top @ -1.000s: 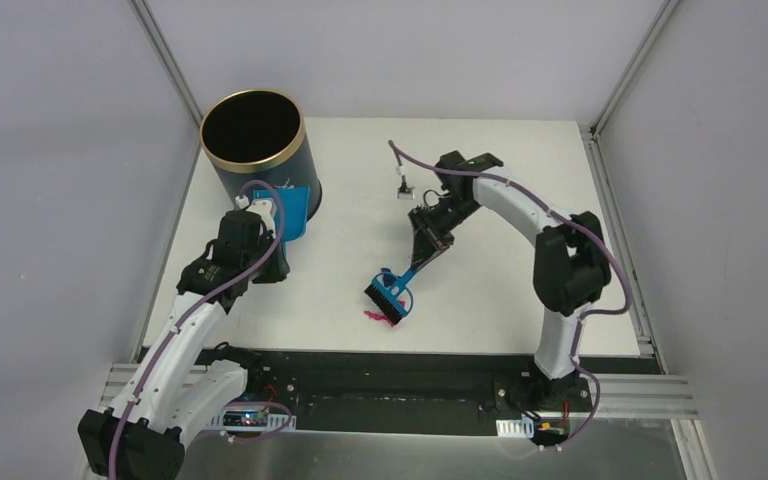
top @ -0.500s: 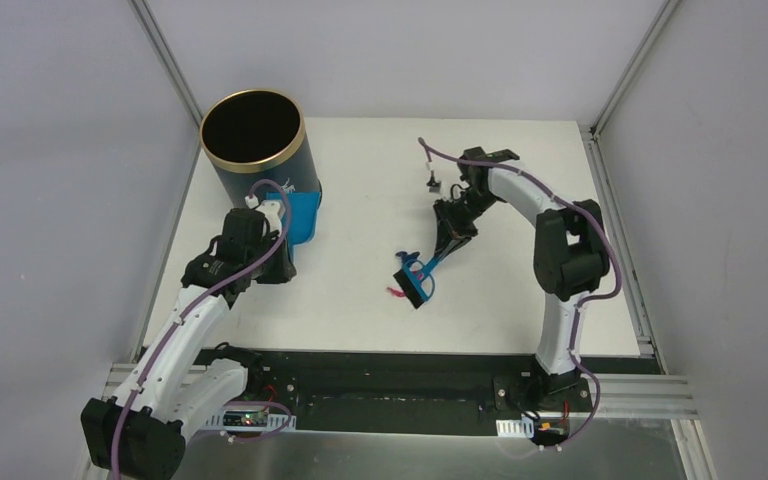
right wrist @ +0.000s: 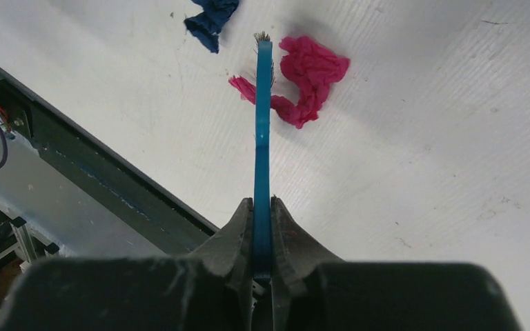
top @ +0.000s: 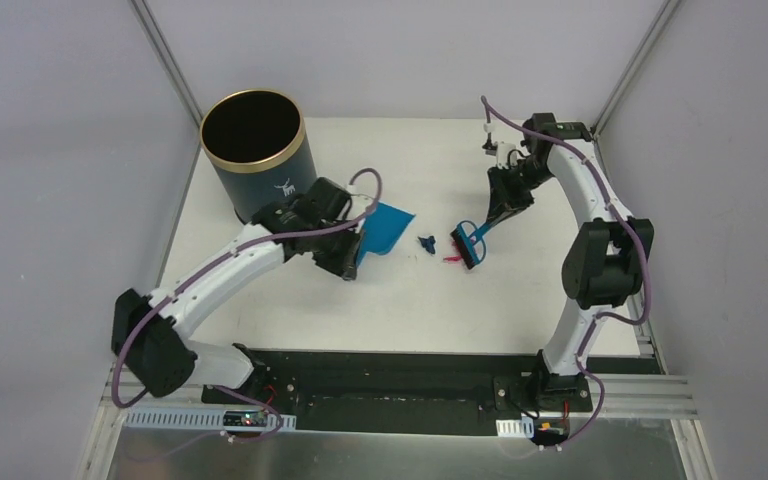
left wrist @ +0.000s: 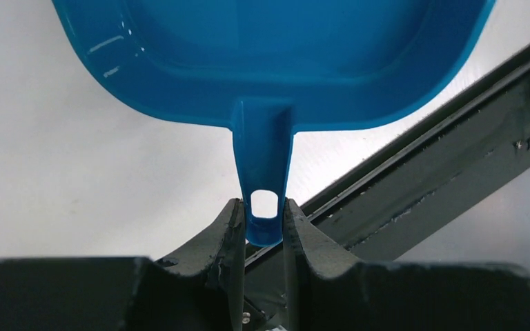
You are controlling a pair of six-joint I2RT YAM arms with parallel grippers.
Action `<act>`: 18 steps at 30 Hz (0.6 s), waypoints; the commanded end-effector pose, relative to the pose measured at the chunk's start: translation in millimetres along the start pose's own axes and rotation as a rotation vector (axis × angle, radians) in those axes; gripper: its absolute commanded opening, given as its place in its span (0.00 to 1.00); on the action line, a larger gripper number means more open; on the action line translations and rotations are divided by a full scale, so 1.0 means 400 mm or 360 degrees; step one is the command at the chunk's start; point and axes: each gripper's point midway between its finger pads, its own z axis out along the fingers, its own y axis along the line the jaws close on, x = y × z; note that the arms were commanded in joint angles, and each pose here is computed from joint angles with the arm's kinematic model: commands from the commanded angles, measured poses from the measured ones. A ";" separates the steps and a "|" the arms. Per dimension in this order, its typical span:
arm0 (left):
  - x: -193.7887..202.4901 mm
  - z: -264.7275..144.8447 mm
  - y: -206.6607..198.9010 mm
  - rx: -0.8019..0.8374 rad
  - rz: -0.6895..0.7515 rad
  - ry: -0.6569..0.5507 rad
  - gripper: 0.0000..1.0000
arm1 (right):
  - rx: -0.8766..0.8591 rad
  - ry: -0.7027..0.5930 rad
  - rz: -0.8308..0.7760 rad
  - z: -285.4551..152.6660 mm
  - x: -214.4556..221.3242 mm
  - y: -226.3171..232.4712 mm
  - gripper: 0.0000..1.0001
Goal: Sweep away the paper scraps from the table
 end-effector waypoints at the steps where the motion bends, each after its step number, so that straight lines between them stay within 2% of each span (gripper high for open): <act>1: 0.034 0.039 -0.083 -0.0024 0.0248 0.0310 0.00 | -0.0010 -0.0235 -0.0149 -0.155 -0.012 0.076 0.00; 4: 0.086 0.087 -0.105 -0.0127 0.0355 0.0585 0.00 | 0.0126 -0.0327 -0.0189 -0.211 -0.022 0.066 0.00; 7: 0.118 0.131 -0.126 -0.0159 0.0402 0.0714 0.00 | 0.0306 -0.0411 -0.0213 -0.241 -0.032 0.022 0.00; 12: 0.147 0.175 -0.169 -0.0141 0.0436 0.0801 0.05 | 0.0465 -0.0445 -0.0199 -0.237 -0.032 -0.044 0.00; 18: 0.174 0.221 -0.169 -0.0207 0.0491 0.0876 0.18 | 0.0432 -0.0438 -0.0172 -0.206 -0.042 -0.058 0.00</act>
